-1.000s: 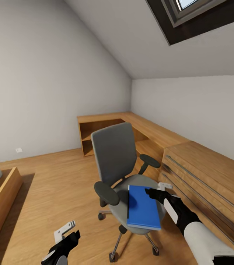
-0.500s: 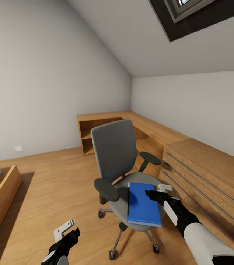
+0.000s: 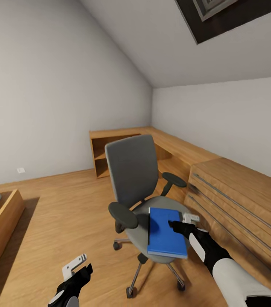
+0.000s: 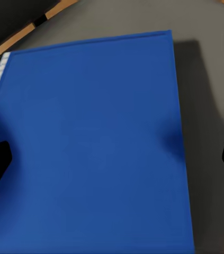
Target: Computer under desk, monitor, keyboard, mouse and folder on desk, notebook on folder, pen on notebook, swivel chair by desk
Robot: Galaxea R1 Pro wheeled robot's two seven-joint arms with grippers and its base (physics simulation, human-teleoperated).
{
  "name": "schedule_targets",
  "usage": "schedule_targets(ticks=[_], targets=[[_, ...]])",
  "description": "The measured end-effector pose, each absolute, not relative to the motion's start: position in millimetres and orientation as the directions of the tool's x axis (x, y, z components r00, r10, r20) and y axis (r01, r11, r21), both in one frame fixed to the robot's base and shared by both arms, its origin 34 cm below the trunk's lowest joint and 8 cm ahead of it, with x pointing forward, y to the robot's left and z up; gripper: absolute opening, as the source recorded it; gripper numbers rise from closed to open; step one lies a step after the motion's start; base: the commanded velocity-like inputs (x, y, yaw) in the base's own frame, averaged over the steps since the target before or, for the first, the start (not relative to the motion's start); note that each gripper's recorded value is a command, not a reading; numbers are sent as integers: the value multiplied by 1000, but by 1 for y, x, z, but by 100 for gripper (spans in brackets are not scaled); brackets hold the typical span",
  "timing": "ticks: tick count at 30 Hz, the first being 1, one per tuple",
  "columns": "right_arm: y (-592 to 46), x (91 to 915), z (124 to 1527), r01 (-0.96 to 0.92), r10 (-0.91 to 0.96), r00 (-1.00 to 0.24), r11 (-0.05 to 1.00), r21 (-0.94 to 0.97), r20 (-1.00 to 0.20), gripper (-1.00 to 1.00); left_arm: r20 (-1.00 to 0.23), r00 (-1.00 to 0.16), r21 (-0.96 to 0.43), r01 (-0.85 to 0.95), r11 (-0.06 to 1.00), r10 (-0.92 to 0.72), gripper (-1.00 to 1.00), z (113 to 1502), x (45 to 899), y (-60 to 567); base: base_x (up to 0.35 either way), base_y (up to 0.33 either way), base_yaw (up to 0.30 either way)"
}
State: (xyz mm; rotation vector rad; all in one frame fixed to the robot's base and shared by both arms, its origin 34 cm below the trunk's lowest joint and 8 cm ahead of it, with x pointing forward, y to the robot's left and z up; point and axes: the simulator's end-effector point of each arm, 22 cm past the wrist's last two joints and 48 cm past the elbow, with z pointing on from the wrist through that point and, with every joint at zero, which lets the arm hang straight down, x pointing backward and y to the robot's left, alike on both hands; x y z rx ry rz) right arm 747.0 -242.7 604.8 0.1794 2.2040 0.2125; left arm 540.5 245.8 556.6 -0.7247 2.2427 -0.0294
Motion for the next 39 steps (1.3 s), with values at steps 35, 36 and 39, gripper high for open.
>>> schedule_targets(ticks=[35,36,39], targets=[[-248,735,537,78,202,-593,978,194,-780,100,-664,-549,-237,-490,839,-508,100,486,527,245,0,0,0],[-248,735,537,78,202,-593,978,194,-780,100,-664,-549,-237,-490,839,-508,100,486,527,245,0,0,0],[-249,735,537,80,208,-592,976,200,-778,100,-663,-549,-237,-490,839,-508,100,486,527,245,0,0,0]])
